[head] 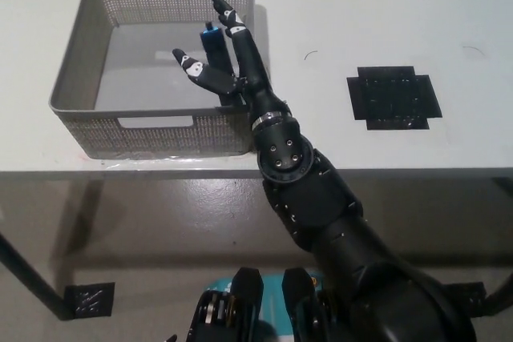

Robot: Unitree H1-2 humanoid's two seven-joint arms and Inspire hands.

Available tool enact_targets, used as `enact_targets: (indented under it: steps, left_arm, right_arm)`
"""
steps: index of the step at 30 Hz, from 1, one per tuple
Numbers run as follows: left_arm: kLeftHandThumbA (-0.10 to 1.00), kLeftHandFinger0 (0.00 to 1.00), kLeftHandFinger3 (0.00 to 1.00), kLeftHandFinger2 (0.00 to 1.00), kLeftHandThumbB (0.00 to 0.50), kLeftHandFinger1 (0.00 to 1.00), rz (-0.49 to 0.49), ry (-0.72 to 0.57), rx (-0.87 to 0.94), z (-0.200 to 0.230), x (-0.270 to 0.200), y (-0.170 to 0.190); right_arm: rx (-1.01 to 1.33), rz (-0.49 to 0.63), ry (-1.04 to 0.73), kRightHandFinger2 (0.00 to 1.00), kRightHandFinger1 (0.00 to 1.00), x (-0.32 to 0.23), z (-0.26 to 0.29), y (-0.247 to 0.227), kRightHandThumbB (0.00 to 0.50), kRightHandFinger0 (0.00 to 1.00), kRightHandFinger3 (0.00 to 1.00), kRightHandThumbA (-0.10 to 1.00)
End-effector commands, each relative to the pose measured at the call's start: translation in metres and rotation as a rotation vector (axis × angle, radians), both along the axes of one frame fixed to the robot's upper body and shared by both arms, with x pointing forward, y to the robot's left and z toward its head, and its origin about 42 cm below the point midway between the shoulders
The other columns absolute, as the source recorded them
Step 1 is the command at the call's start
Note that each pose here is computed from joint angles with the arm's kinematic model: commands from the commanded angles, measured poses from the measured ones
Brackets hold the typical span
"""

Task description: Use the right hand to pick up a electric screw driver and put it into a container on the left side

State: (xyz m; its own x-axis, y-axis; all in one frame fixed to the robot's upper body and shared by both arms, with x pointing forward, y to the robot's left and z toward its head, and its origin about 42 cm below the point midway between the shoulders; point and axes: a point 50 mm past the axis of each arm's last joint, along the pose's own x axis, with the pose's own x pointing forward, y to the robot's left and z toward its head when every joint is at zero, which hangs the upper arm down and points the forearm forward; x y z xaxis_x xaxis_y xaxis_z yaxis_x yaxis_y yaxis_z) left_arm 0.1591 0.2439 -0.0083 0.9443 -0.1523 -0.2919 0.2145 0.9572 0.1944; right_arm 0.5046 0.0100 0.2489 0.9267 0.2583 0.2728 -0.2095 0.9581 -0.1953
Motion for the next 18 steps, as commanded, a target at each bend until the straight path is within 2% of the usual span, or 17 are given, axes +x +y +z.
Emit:
enact_targets:
  steps: [1, 2, 6, 13, 15, 18]
  left_arm:
    - [1.00, 0.90, 1.00, 0.84, 0.000, 0.89, -0.054, -0.045, 0.003, 0.006, 0.002, -0.005]
    - [1.00, 0.89, 1.00, 0.84, 0.000, 0.88, -0.055, -0.047, 0.005, 0.006, 0.002, -0.005]
    - [1.00, 0.86, 1.00, 0.84, 0.009, 0.86, -0.063, -0.048, 0.020, 0.005, 0.003, -0.002]
    - [1.00, 0.83, 1.00, 0.83, 0.023, 0.85, -0.056, -0.040, 0.017, 0.005, 0.003, -0.004]
    - [1.00, 0.82, 1.00, 0.81, 0.030, 0.84, -0.052, -0.031, 0.026, 0.005, 0.004, -0.005]
    - [1.00, 0.82, 1.00, 0.81, 0.022, 0.83, -0.049, -0.030, 0.031, 0.007, 0.007, -0.004]
  right_arm:
    - [0.007, 0.020, -0.044, 1.00, 1.00, 0.007, 0.025, -0.009, 0.289, 1.00, 1.00, 0.88]
    - [0.002, 0.017, -0.055, 1.00, 1.00, 0.007, 0.029, -0.012, 0.277, 1.00, 1.00, 0.90]
    - [0.025, -0.006, -0.109, 1.00, 1.00, 0.007, 0.056, -0.030, 0.313, 1.00, 1.00, 0.95]
    - [0.077, -0.030, -0.247, 1.00, 1.00, -0.005, 0.108, -0.063, 0.300, 1.00, 1.00, 0.94]
    - [0.106, -0.034, -0.319, 1.00, 1.00, -0.020, 0.131, -0.082, 0.316, 1.00, 1.00, 0.95]
    - [0.143, -0.040, -0.414, 1.00, 1.00, -0.042, 0.153, -0.107, 0.300, 1.00, 1.00, 0.94]
